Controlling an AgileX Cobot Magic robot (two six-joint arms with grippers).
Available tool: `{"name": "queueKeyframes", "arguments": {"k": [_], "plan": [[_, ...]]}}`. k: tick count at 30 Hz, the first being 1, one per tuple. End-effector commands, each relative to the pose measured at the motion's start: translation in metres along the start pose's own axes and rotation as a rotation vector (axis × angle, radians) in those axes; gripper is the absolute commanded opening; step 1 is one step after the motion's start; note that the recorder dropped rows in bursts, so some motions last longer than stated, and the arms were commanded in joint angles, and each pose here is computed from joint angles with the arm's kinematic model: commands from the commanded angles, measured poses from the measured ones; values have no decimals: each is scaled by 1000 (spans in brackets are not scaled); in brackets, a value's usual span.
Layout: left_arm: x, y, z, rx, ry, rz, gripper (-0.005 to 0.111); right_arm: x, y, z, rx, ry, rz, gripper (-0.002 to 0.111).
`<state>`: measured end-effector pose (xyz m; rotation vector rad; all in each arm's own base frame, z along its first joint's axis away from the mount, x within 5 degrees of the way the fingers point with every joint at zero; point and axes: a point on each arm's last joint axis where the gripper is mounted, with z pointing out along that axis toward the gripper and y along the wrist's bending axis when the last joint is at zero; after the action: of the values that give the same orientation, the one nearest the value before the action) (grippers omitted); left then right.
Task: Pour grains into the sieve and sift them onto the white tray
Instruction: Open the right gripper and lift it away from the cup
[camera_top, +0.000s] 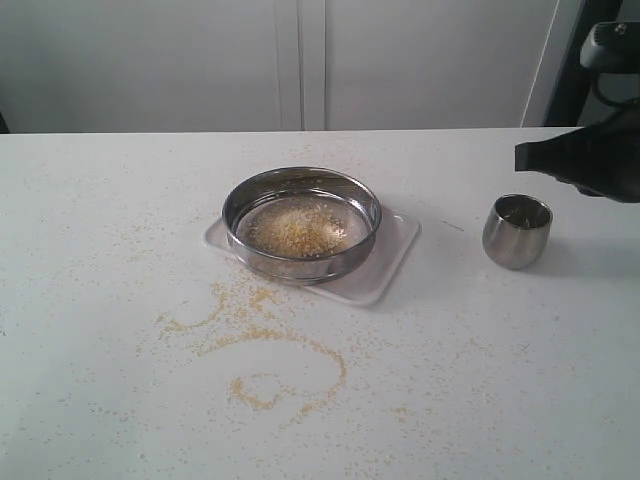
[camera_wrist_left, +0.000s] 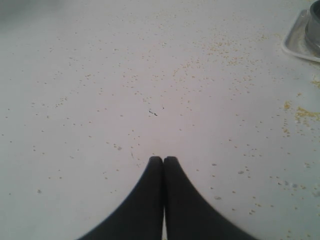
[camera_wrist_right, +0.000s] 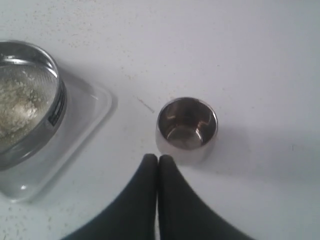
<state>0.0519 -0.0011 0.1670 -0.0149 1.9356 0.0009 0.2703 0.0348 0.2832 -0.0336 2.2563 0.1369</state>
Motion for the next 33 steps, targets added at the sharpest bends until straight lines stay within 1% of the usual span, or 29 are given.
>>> {"name": "queueKeyframes", "arguments": {"k": [1,10,16,24,26,29,33], "plan": [[0,0,0,0,-5,-11,0,4,0,-25,-1,62,10,0],[0,0,0,0,-5,-11,0,15,1,-71,-4,139,37,0],[0,0,0,0,-5,-11,0,23,1,-93,-1,171,52,0],[0,0,0,0,-5,-11,0,34,0,-109,6,245,45,0],[0,0,0,0,-5,-11,0,38,-1,-111,13,246,10,0],[0,0,0,0,-5,-11,0,43,-7,-111,71,282,-39,0],[0,0,0,0,-5,-11,0,42,-9,-111,94,276,-61,0]]}}
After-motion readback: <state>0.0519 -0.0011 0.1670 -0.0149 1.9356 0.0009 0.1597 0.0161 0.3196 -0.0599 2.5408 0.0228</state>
